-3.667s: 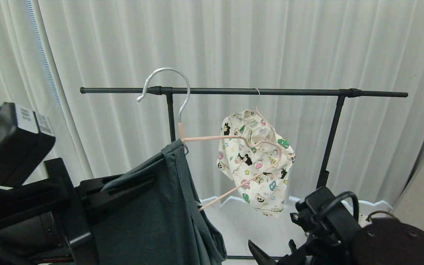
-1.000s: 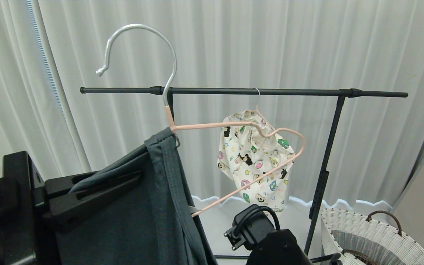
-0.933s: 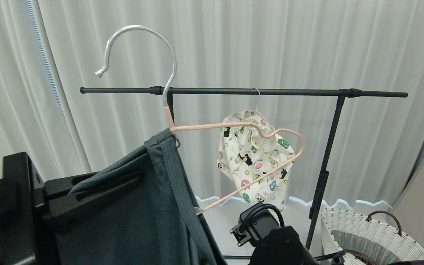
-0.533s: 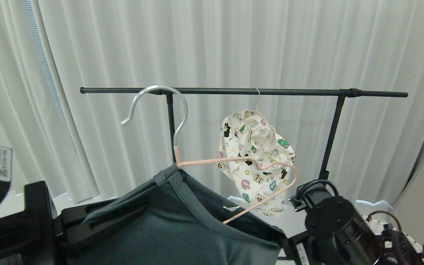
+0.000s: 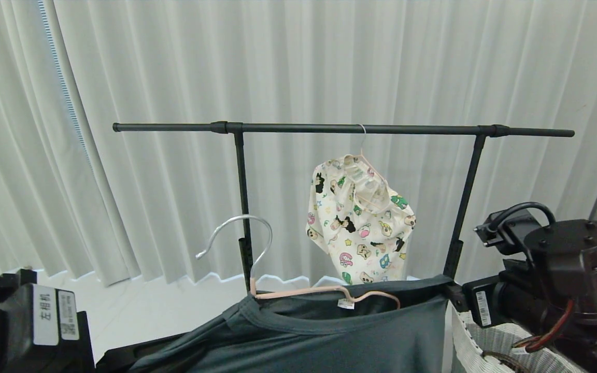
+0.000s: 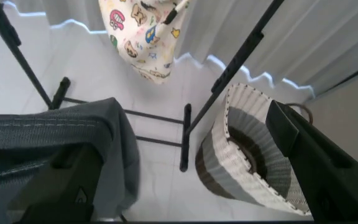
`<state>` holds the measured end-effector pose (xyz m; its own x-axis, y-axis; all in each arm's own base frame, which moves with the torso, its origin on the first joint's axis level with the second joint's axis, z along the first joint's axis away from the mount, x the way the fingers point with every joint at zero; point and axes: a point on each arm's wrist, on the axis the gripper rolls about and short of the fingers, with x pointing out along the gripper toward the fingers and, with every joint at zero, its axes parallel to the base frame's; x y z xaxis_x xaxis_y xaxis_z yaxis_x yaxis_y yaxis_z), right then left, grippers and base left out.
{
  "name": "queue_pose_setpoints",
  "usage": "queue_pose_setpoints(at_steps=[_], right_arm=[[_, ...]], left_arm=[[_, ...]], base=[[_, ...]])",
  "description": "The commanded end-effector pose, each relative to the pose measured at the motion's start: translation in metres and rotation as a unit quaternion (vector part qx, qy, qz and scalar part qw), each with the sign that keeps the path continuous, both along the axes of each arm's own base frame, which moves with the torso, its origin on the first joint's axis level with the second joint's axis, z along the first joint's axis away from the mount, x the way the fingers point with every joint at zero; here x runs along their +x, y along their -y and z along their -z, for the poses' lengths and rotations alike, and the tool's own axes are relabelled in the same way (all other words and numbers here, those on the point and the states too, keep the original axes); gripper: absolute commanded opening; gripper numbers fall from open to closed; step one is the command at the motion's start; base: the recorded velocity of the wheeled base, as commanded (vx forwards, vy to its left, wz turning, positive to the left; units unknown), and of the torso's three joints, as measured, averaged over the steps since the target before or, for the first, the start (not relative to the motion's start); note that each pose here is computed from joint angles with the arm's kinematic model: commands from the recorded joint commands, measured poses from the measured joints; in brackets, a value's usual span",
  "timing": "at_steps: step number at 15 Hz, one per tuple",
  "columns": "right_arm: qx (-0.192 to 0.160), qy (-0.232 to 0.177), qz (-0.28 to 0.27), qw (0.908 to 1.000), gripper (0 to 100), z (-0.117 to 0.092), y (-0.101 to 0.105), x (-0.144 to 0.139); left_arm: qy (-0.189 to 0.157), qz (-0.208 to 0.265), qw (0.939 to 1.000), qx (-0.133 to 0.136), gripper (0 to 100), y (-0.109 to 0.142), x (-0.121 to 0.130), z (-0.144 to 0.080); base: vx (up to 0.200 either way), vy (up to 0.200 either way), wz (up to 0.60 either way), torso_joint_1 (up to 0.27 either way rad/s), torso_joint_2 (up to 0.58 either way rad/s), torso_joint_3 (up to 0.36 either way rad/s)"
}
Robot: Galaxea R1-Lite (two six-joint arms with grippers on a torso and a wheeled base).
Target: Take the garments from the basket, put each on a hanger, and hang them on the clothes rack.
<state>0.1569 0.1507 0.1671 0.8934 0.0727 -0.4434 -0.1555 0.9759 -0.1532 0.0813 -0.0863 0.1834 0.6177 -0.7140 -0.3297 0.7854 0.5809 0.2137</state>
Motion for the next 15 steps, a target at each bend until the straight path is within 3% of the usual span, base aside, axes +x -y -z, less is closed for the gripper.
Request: queue_pose_setpoints(at_steps=[1, 5, 7, 12, 15], right_arm=[[0.012, 0.015, -0.006, 0.9998, 100, -0.010, 0.005, -0.005], [0.026, 0.019, -0.057, 0.9979, 100, -0.017, 0.002, -0.018], [0.037, 0.020, -0.108, 0.9932, 100, -0.020, -0.008, -0.034], [0.070, 0.005, -0.248, 0.9663, 100, -0.022, -0.026, -0.067], [0.039, 0.004, -0.284, 0.9580, 100, -0.019, -0.026, -0.070]], left_arm=[[-0.013, -0.002, 0.9998, 0.014, 0, 0.002, 0.003, 0.007], [-0.017, -0.007, 0.9996, 0.019, 0, 0.009, 0.011, 0.004], [-0.019, -0.026, 0.9993, 0.020, 0, 0.012, 0.021, -0.001], [-0.015, -0.026, 0.9994, 0.014, 0, 0.015, 0.024, -0.006], [-0.011, -0.022, 0.9997, 0.008, 0, 0.013, 0.021, -0.007]], base=[[0.000, 0.000, 0.00, 0.000, 0.00, 0.000], [0.000, 0.000, 0.00, 0.000, 0.00, 0.000], [0.000, 0.000, 0.00, 0.000, 0.00, 0.000], [0.000, 0.000, 0.00, 0.000, 0.00, 0.000], [0.000, 0.000, 0.00, 0.000, 0.00, 0.000]])
